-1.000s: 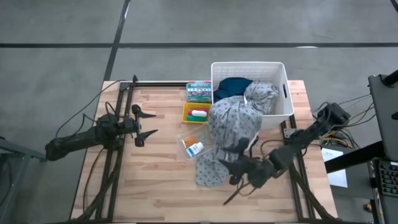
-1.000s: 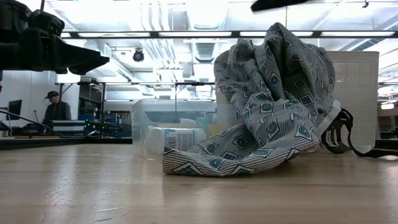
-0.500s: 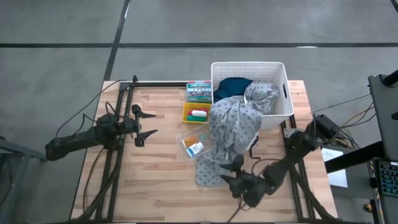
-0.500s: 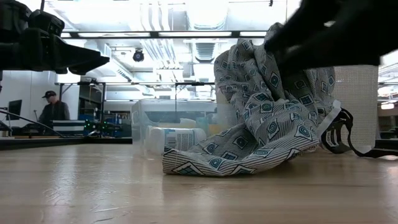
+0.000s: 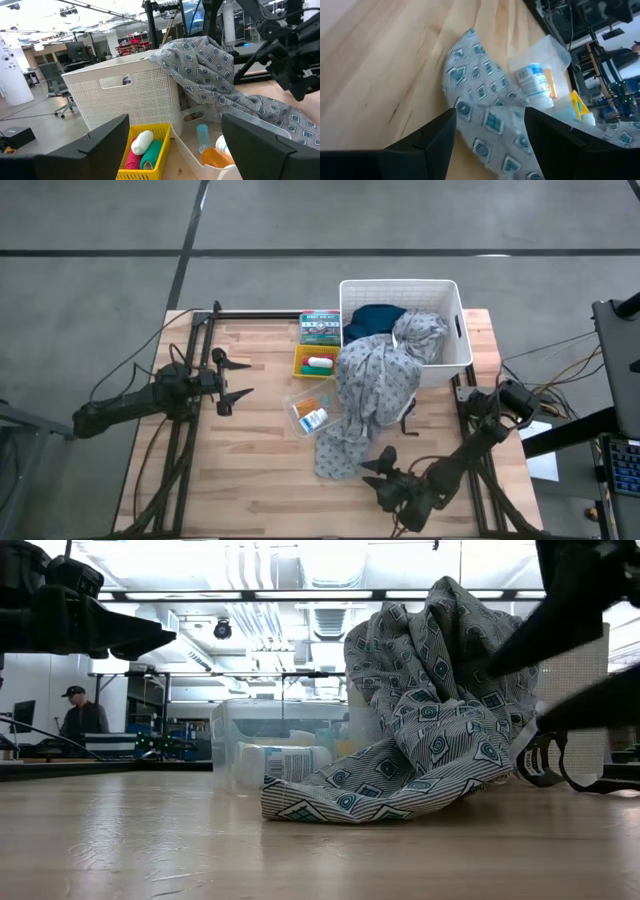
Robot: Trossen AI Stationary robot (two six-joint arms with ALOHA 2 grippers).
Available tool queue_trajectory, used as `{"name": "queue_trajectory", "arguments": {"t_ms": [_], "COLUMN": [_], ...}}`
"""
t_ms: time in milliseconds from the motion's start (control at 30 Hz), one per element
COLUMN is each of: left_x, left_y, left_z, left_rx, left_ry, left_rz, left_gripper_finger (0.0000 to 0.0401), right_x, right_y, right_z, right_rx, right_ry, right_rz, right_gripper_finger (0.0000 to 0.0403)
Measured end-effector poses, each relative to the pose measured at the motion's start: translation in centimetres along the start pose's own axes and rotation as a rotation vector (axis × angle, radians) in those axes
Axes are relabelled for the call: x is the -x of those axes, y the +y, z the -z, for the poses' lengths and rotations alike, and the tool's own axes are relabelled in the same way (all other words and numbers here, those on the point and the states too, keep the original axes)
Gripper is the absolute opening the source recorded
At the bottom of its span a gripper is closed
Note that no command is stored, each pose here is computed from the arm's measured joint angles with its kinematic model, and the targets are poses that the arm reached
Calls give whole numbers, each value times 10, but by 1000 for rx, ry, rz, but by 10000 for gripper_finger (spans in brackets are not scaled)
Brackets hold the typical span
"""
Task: Pick & Place Medicine items
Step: Put the gray patient gown into the white bin
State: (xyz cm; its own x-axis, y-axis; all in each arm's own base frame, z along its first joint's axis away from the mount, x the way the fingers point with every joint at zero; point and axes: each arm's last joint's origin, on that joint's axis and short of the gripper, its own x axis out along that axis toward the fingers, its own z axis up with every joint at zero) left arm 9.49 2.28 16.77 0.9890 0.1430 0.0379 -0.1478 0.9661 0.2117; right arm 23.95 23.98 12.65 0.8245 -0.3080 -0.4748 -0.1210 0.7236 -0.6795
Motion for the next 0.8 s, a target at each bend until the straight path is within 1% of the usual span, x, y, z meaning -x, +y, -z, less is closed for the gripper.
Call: {"name": "queue_trajectory", "arguments": {"t_ms": [133, 333, 467, 600, 800], "left_x": [0, 0, 0, 0, 0], "left_y": [0, 0, 0, 0, 0], "left_z": [0, 0, 0, 0, 0], "left_rx": [0, 0, 0, 0, 0], "left_ry": [-1, 0, -1, 0, 0], "left_rz": [0, 0, 0, 0, 0], "left_gripper_finger": [320, 320, 320, 320, 320], "right_x": [-3, -12, -20, -28, -34], "right_y": [4, 2, -5, -12, -15], "right_z": [4, 8, 9, 9, 11], "right_rx": [16, 37, 22, -30, -39], "right_ry": [12, 41, 61, 79, 95], "right_rz": [4, 62, 79, 71, 76], "right_gripper_finger": [227, 224, 224, 224, 224]}}
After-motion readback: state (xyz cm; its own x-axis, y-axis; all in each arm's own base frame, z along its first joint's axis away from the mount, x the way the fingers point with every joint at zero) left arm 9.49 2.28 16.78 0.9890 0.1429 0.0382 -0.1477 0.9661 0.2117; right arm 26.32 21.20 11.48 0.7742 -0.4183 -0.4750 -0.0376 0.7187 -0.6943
